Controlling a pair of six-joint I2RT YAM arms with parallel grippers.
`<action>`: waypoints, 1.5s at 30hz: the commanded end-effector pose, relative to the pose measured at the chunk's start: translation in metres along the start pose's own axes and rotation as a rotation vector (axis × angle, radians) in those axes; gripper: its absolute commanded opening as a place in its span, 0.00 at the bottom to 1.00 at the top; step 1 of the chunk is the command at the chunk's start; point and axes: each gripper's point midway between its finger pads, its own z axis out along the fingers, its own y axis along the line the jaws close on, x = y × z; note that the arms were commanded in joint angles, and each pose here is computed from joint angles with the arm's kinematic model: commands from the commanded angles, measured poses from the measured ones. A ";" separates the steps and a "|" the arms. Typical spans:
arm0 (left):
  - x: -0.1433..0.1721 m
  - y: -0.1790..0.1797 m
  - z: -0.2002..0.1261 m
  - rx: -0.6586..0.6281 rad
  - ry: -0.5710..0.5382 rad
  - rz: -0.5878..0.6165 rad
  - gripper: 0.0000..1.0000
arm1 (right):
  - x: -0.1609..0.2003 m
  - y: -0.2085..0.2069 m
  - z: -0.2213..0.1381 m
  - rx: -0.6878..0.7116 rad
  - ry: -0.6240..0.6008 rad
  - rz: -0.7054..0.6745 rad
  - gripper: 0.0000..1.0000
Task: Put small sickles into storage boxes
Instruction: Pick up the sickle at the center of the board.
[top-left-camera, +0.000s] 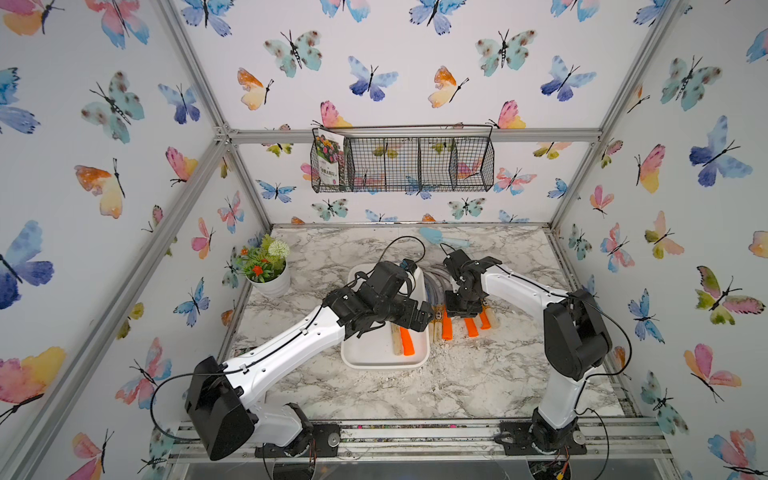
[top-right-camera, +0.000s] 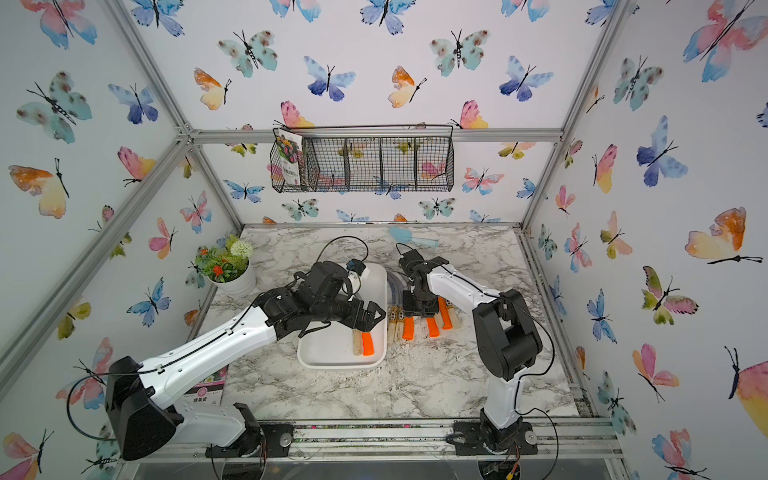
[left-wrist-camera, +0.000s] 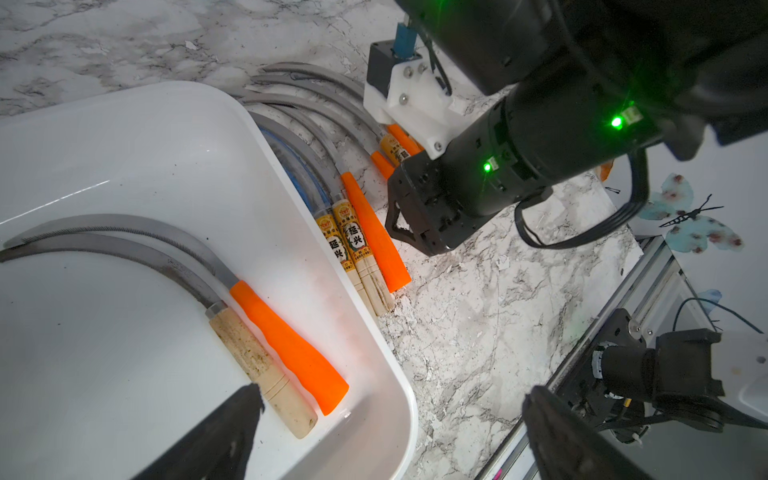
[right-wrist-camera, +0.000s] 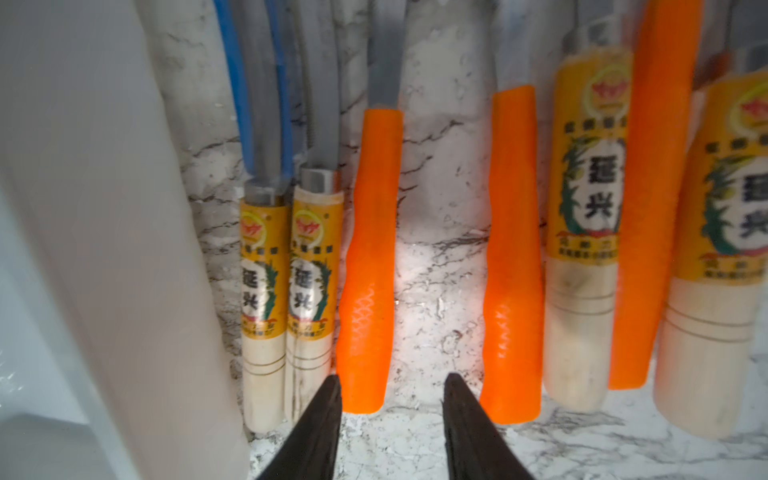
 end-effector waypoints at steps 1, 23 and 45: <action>-0.007 -0.007 0.004 0.036 -0.004 0.019 0.98 | -0.006 -0.014 -0.001 0.016 -0.028 -0.007 0.43; -0.002 -0.009 0.036 0.055 0.110 0.032 0.98 | -0.008 -0.070 0.038 0.081 0.027 0.041 0.42; 0.006 -0.008 0.042 0.061 0.132 0.022 0.98 | 0.010 -0.081 0.064 0.114 0.063 0.028 0.26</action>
